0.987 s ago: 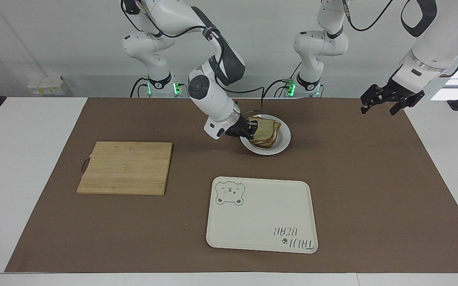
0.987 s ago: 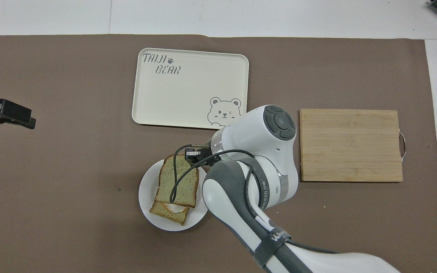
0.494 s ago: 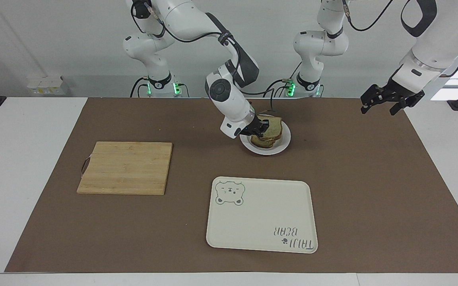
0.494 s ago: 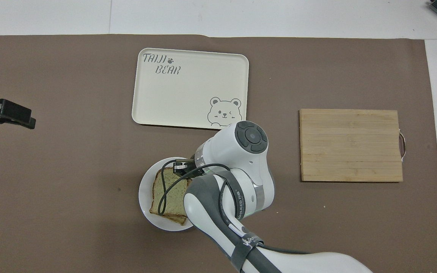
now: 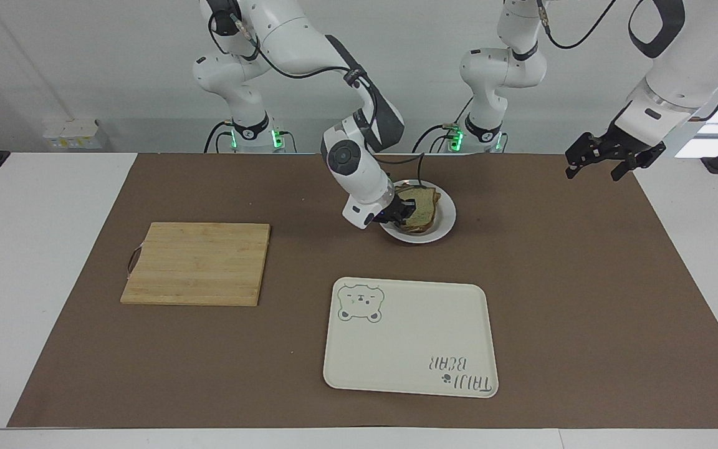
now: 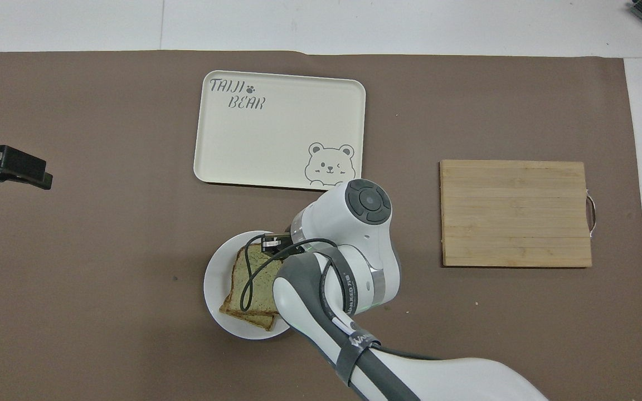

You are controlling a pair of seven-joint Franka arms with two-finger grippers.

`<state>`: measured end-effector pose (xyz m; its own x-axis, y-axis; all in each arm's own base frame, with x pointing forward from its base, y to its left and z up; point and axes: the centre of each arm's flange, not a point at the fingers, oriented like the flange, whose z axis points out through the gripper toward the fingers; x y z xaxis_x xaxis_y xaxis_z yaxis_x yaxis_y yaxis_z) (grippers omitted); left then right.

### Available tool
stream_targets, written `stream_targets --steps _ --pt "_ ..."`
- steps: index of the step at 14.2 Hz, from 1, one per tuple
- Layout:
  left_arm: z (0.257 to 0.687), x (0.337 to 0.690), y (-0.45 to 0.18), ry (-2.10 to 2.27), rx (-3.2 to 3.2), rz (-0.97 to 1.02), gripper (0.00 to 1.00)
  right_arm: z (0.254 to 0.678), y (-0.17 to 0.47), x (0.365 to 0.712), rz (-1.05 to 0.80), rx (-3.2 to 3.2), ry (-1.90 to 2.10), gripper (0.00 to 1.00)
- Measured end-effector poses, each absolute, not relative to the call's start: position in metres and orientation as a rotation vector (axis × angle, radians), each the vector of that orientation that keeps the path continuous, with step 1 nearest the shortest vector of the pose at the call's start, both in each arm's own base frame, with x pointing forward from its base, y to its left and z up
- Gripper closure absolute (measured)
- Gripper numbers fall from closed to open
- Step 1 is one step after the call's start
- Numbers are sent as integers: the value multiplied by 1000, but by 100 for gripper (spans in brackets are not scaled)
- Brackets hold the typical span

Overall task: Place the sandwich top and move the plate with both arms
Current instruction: 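Lower the bread onto the egg toast and open the right gripper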

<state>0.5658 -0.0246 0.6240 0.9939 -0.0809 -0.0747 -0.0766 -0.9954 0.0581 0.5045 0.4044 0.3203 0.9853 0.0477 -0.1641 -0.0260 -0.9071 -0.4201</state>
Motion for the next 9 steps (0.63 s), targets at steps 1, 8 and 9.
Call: stream_targets --steps 1,8,9 --pt "624 566 -25 -122 3082 -119 0 321 404 506 221 -2695 -25 93" --pt "624 566 -25 -122 3082 -119 0 326 409 506 181 -2691 -58 56" --pt "624 566 -25 -122 3082 -119 0 328 411 506 166 -2704 -84 43"
